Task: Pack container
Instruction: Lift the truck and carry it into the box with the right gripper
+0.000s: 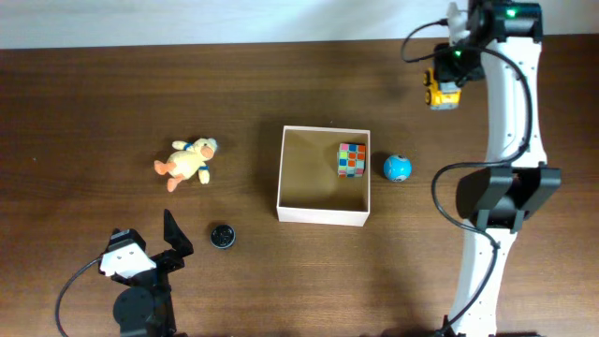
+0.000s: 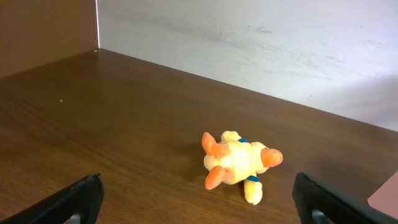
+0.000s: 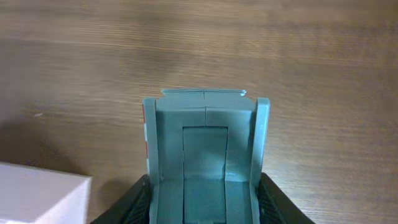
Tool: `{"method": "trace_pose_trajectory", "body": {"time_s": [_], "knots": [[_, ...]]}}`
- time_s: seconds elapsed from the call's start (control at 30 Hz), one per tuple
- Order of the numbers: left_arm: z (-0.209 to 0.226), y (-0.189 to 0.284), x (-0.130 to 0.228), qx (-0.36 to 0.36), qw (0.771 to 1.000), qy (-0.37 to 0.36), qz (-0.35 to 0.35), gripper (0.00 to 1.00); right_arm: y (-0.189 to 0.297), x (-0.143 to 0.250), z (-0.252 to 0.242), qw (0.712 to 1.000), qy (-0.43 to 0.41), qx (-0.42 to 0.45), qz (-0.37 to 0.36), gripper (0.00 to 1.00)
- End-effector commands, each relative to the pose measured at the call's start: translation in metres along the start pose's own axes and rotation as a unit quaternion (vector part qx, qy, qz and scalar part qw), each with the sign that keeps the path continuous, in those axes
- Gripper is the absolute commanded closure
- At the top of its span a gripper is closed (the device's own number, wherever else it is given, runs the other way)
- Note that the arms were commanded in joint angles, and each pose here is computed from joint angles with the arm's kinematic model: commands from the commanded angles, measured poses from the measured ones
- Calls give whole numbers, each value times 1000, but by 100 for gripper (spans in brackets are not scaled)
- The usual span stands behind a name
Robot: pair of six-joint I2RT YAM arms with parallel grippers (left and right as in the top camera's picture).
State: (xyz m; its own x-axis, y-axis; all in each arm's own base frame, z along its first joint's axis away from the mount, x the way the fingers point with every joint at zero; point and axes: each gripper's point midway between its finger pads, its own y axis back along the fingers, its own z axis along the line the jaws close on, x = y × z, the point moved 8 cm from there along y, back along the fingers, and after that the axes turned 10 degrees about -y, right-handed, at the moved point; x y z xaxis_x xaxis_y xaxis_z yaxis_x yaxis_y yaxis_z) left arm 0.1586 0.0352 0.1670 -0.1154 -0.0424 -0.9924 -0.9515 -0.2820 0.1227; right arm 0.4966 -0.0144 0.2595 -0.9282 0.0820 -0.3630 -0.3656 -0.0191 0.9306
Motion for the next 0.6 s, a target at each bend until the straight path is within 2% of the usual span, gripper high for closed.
{"method": "trace_pose_trajectory", "body": {"time_s": [0.0, 0.37, 0.57], "knots": [[-1, 0, 1, 6, 1000, -8, -3, 1, 32, -1, 42, 998, 33, -30, -36, 59], [-1, 0, 1, 6, 1000, -8, -3, 1, 71, 33, 162, 985, 142, -87, -47, 59], [-1, 0, 1, 6, 1000, -8, -3, 1, 81, 64, 207, 980, 170, -104, -18, 59]]}}
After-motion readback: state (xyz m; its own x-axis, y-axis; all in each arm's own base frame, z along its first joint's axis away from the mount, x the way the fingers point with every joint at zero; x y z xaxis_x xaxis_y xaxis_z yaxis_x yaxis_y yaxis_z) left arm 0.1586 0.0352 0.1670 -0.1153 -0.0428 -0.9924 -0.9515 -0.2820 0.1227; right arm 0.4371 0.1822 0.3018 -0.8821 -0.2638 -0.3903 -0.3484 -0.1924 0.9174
